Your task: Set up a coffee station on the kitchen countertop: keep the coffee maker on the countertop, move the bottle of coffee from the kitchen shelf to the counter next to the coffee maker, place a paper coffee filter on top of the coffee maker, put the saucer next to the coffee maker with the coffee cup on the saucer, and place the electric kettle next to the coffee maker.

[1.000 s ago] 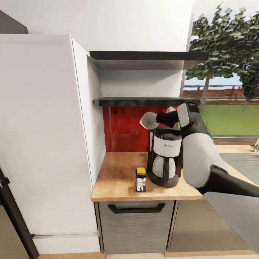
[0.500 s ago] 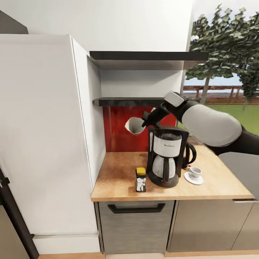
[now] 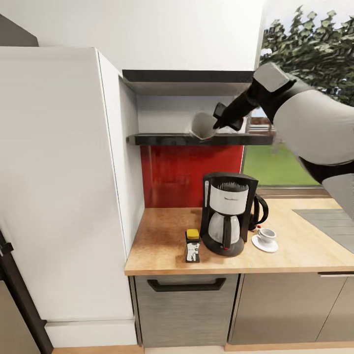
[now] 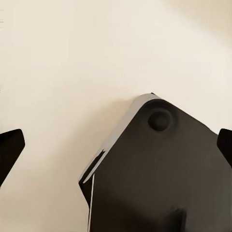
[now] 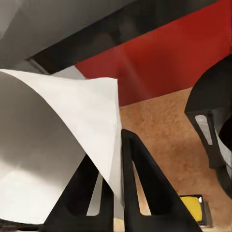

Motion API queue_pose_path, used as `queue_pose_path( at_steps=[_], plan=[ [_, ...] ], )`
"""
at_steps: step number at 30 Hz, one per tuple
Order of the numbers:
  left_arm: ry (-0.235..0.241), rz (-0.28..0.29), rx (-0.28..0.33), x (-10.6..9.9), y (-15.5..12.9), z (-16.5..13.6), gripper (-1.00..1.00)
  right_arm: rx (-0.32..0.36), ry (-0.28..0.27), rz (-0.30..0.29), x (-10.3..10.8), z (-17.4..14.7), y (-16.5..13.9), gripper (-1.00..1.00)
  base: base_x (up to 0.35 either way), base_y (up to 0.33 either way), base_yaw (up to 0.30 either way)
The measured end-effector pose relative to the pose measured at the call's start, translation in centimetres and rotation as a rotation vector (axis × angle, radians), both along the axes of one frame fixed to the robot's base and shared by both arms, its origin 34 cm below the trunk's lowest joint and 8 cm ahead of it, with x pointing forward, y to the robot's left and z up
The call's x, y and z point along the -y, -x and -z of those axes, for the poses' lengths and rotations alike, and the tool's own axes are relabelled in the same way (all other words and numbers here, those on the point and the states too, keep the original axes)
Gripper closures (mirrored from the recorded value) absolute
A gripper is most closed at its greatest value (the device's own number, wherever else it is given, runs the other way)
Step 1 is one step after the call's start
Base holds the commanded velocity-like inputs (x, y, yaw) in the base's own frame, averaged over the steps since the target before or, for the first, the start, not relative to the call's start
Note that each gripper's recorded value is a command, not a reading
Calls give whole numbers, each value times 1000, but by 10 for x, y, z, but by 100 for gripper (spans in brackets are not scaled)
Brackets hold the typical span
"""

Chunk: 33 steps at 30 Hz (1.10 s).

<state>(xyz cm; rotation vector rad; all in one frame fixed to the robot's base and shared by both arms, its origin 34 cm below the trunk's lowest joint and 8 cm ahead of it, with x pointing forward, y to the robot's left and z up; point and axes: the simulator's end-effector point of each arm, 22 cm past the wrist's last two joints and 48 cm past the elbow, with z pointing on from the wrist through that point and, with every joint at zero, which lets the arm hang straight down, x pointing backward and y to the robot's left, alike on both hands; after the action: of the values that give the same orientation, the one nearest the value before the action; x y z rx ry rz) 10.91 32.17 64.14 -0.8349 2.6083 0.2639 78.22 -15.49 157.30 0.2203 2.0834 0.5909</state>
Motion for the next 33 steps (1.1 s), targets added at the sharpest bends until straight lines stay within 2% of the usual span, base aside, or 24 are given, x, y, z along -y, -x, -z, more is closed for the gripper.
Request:
queue_pose_path(
  at_steps=[2,4,7,9,13,15,17,20,21,22,30,33],
  plan=[
    [0,0,1,0,0,0,-100,67,-22,50,19,-28,1,100,0,0,0],
    [0,1,1,0,0,0,-100,88,-28,79,28,-38,1,100,0,0,0],
    [0,0,1,1,0,0,-100,75,-25,133,42,-38,3,100,0,0,0],
    [0,-1,1,0,0,0,-100,35,-35,169,47,-30,4,100,0,0,0],
    [-1,-1,2,0,0,0,-100,-108,-73,241,55,5,11,100,0,0,0],
    [-1,-2,2,0,0,0,-100,-209,-68,288,62,29,18,100,0,0,0],
    [-1,-2,2,0,0,0,-100,-272,-55,309,64,45,24,100,0,0,0],
    [-1,-2,2,0,0,0,-100,-373,-49,283,47,70,31,100,0,0,0],
    [-1,-2,2,0,0,0,-100,-421,-58,272,35,82,35,100,0,0,0],
    [-1,-2,1,0,0,0,-100,-440,-55,281,33,86,38,100,0,0,0],
    [-2,-2,1,-1,0,0,-100,-475,-45,292,31,93,42,100,0,0,0],
    [-2,-1,1,-1,0,0,-100,-469,-48,282,40,92,40,100,0,0,0]
  ],
)
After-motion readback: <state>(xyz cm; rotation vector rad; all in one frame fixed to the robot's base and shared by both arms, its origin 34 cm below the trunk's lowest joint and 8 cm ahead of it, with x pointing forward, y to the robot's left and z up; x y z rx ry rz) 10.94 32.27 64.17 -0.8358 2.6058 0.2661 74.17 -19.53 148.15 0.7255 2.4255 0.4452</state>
